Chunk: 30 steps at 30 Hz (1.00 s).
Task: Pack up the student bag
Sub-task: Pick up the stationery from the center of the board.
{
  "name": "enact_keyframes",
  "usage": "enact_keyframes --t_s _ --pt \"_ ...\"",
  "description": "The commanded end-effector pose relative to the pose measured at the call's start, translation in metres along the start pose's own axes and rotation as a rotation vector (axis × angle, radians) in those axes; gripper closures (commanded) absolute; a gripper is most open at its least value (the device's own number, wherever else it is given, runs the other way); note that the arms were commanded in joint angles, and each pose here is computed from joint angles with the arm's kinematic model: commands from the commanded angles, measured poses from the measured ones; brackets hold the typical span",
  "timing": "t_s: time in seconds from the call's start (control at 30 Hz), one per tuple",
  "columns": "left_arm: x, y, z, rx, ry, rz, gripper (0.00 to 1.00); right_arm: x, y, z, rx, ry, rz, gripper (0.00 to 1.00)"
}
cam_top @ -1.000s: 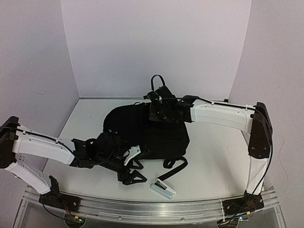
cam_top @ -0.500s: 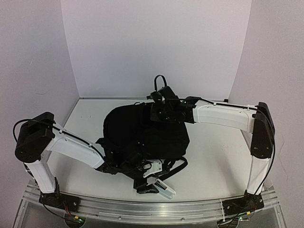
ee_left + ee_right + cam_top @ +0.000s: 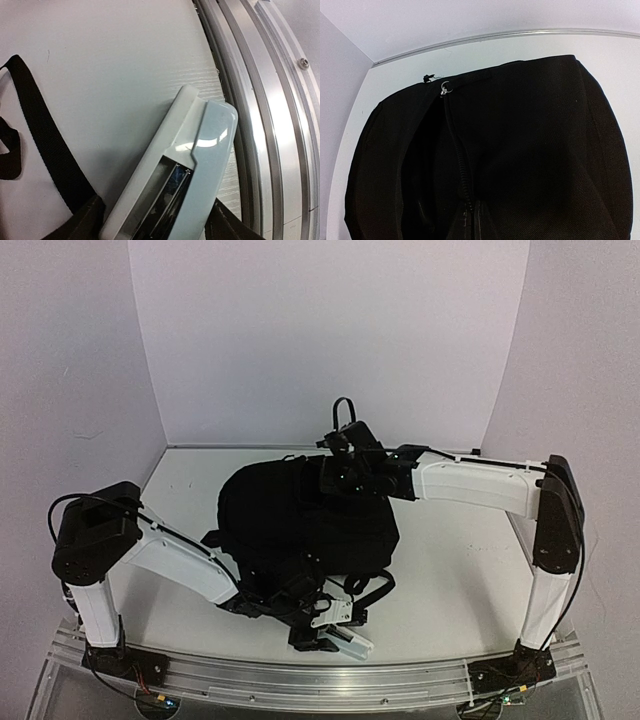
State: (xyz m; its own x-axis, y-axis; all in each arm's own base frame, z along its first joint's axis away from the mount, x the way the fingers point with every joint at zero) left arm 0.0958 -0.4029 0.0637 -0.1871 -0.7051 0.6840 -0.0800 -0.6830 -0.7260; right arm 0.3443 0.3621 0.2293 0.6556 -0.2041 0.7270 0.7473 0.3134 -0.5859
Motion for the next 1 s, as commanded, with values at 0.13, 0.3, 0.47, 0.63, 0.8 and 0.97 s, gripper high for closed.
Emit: enact_keyframes --t_s 0.13,0.3,0.47,0.63,0.8,0.97 --pt "0.017 -0.01 0.0 0.09 0.027 -0.043 0.5 0.032 -0.015 -0.004 0.031 0.056 -0.089 1.0" --pt "0.015 -0.013 -0.007 0.094 -0.003 -0.031 0.59 0.031 -0.013 -0.006 0.034 0.058 -0.082 1.0" --pt "0.018 -0.021 -0.008 0.101 -0.085 -0.053 0.67 0.031 -0.013 -0.008 0.038 0.064 -0.079 1.0" --pt "0.023 -0.035 -0.008 0.122 -0.213 -0.107 0.73 0.033 -0.015 -0.011 0.04 0.068 -0.081 1.0" --pt "0.026 -0.06 -0.001 0.182 -0.389 -0.176 0.79 0.033 -0.016 -0.012 0.044 0.068 -0.079 1.0" --pt "0.022 -0.102 0.013 0.259 -0.552 -0.249 0.81 0.034 -0.016 -0.012 0.05 0.066 -0.077 1.0"
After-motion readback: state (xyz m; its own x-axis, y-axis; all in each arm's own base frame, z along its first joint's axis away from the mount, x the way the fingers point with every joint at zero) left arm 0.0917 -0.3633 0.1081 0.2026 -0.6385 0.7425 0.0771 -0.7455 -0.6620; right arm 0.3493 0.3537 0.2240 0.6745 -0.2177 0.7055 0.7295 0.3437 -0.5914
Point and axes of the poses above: each gripper's point midway between its finger pads, its own y axis out along the fingers, its own z axis along the line the jaws close on, x = y × z, the point moved 6 cm from there along -y, back along the fingers, and after that the axes turned 3 degrees about y, right-handed, at the moved point
